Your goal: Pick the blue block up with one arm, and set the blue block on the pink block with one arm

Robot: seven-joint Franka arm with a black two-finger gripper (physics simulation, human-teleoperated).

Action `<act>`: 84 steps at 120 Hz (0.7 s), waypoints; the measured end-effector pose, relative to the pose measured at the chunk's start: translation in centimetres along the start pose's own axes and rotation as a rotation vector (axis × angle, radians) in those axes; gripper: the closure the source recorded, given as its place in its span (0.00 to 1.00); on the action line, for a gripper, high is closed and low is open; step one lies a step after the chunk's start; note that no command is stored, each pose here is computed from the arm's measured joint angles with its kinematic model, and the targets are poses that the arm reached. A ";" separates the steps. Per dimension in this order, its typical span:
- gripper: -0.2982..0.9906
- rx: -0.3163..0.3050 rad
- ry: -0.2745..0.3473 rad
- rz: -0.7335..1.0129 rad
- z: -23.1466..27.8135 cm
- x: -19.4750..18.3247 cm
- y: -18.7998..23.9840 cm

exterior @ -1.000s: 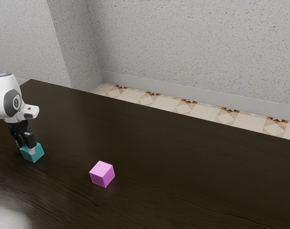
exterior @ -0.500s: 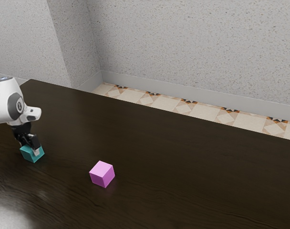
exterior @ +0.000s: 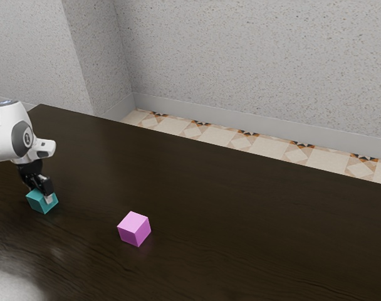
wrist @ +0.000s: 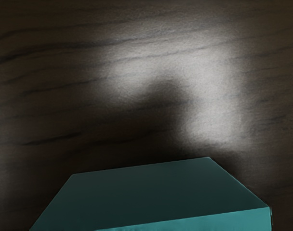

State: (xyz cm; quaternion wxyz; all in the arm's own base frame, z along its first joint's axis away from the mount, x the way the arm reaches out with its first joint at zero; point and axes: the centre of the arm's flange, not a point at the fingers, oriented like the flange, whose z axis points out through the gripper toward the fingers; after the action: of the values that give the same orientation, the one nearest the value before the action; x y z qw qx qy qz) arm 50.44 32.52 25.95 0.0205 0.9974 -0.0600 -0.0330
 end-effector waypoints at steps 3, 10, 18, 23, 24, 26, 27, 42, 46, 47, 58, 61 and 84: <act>0.40 0.000 -0.001 0.000 0.0 0.0 0.0; 0.43 0.001 -0.001 -0.001 0.0 0.0 0.0; 0.44 0.003 -0.002 -0.001 0.0 0.0 0.0; 0.44 0.004 -0.002 -0.002 0.0 0.0 0.0; 0.44 0.004 -0.002 -0.002 0.0 0.0 0.0; 0.45 0.004 -0.001 -0.002 0.0 0.1 0.0; 0.45 0.005 -0.001 -0.002 0.0 0.1 0.0; 0.49 0.013 0.014 -0.004 -1.1 0.1 0.1; 0.50 0.015 0.017 -0.005 -1.3 0.1 0.1; 0.50 0.015 0.017 -0.005 -1.3 0.1 0.1; 0.53 0.022 0.032 -0.007 -2.3 0.3 0.2; 0.53 0.024 0.038 -0.005 -2.7 0.4 0.5; 0.55 0.012 0.053 0.010 -4.7 2.4 3.7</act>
State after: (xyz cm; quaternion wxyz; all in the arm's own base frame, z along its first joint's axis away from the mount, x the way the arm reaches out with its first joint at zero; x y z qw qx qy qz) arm 52.70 28.71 30.69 0.0162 0.9978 -0.0646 -0.0060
